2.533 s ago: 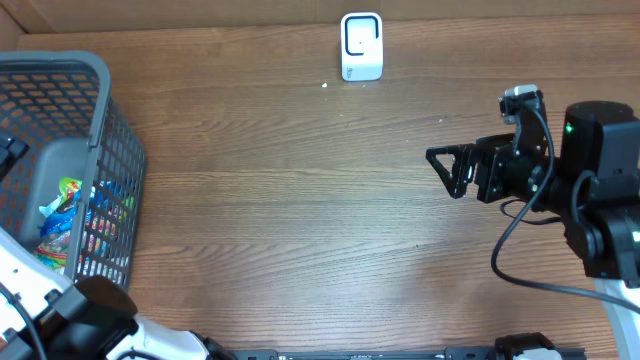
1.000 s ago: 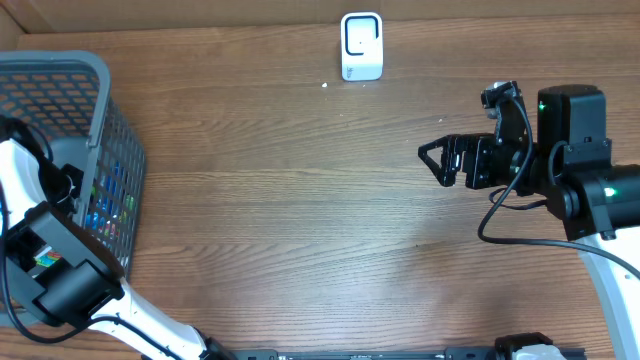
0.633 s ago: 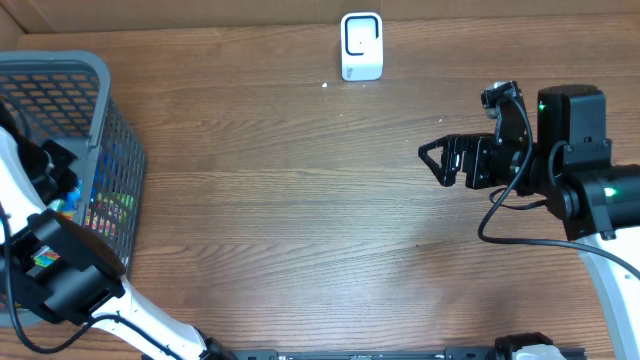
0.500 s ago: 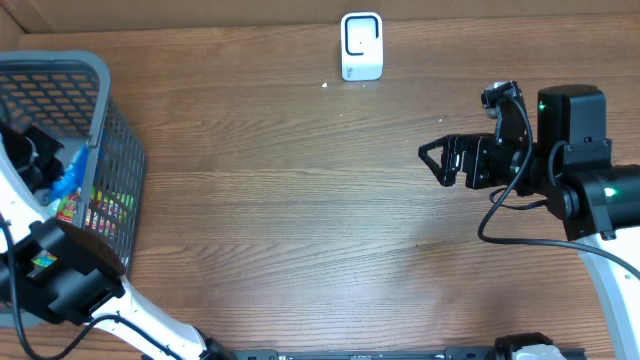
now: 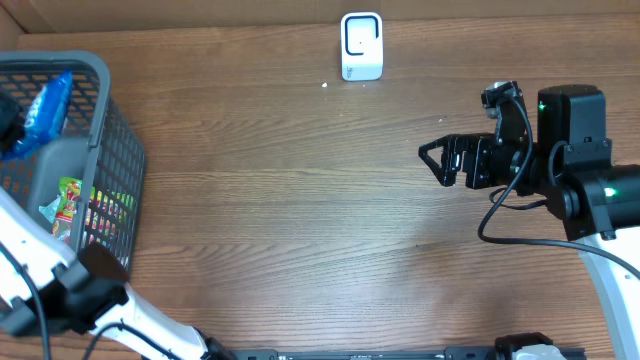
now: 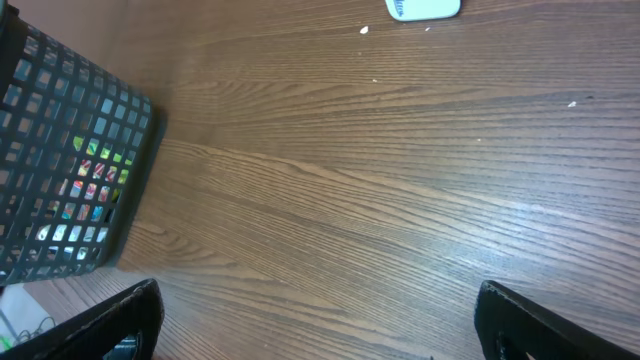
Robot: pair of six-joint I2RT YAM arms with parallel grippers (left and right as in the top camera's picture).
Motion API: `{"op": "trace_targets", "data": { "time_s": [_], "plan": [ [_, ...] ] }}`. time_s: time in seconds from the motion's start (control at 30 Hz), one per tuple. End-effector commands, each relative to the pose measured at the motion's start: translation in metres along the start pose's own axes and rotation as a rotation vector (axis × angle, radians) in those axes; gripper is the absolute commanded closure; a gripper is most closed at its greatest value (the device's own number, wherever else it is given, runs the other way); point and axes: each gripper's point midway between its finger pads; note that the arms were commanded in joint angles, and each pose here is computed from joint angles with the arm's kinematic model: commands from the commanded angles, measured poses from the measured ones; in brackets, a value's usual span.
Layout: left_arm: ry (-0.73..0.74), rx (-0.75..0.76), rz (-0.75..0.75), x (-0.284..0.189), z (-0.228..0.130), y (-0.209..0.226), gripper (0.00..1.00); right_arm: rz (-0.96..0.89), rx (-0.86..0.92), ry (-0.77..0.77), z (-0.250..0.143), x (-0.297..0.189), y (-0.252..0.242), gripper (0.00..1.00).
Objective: Scan the item barcode
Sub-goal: 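Lift the Oreo pack out and drop it on the table centre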
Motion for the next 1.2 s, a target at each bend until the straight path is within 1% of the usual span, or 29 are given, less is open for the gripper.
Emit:
{"op": "trace_targets", "data": {
  "time_s": [0.0, 0.13, 0.23, 0.33, 0.43, 0.53, 0.63, 0.67, 0.77, 0.9, 1.0, 1.13, 1.17],
  "plan": [
    [-0.195, 0.082, -0.116, -0.085, -0.007, -0.036, 0.96, 0.008, -0.020, -0.020, 0.006, -0.004, 0.006, 0.00],
    [-0.252, 0.181, -0.192, -0.118, -0.024, -0.070, 0.96, 0.008, -0.020, -0.021, 0.008, -0.002, 0.006, 0.00],
    [-0.250, 0.267, -0.263, -0.127, -0.039, -0.104, 0.96, 0.006, -0.017, -0.014, 0.008, 0.001, 0.004, 0.00],
    [-0.196, 0.371, -0.346, -0.124, -0.061, -0.146, 0.96, 0.003, -0.011, -0.006, 0.008, 0.003, 0.002, 0.00],
    [-0.093, 0.466, -0.407, -0.107, -0.089, -0.185, 0.96, 0.000, -0.009, -0.001, 0.008, 0.004, 0.001, 0.00],
    [0.042, 0.505, -0.386, -0.077, -0.119, -0.210, 0.96, -0.001, -0.008, 0.000, 0.008, 0.005, 0.001, 0.00],
    [0.147, 0.545, -0.279, -0.034, -0.148, -0.228, 0.96, -0.026, -0.010, -0.011, 0.009, 0.005, -0.003, 0.00],
    [0.192, 0.578, -0.251, -0.012, -0.165, -0.242, 0.96, -0.049, -0.012, -0.020, 0.011, 0.005, -0.007, 0.00],
    [0.274, 0.638, -0.244, 0.028, -0.204, -0.275, 0.96, -0.085, -0.012, -0.035, 0.014, 0.004, -0.013, 0.00],
    [0.357, 0.679, -0.234, 0.079, -0.261, -0.312, 0.96, -0.088, -0.013, -0.037, 0.014, 0.004, -0.014, 0.00],
    [0.398, 0.705, -0.222, 0.108, -0.293, -0.328, 0.96, -0.089, -0.031, -0.035, 0.014, 0.004, -0.014, 0.00],
    [0.441, 0.749, -0.201, 0.130, -0.320, -0.336, 0.96, -0.092, -0.032, -0.036, 0.014, 0.004, -0.014, 0.00],
    [0.448, 0.755, -0.197, 0.132, -0.323, -0.337, 0.85, -0.092, -0.034, -0.036, 0.014, 0.004, -0.014, 0.00]
  ]
}}
Point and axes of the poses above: each gripper's point midway between its finger pads, its own x axis out along the fingers, its own y axis along the line the jaws close on, z = x × y, and after that the axes turned 12 degrees about x, right-handed
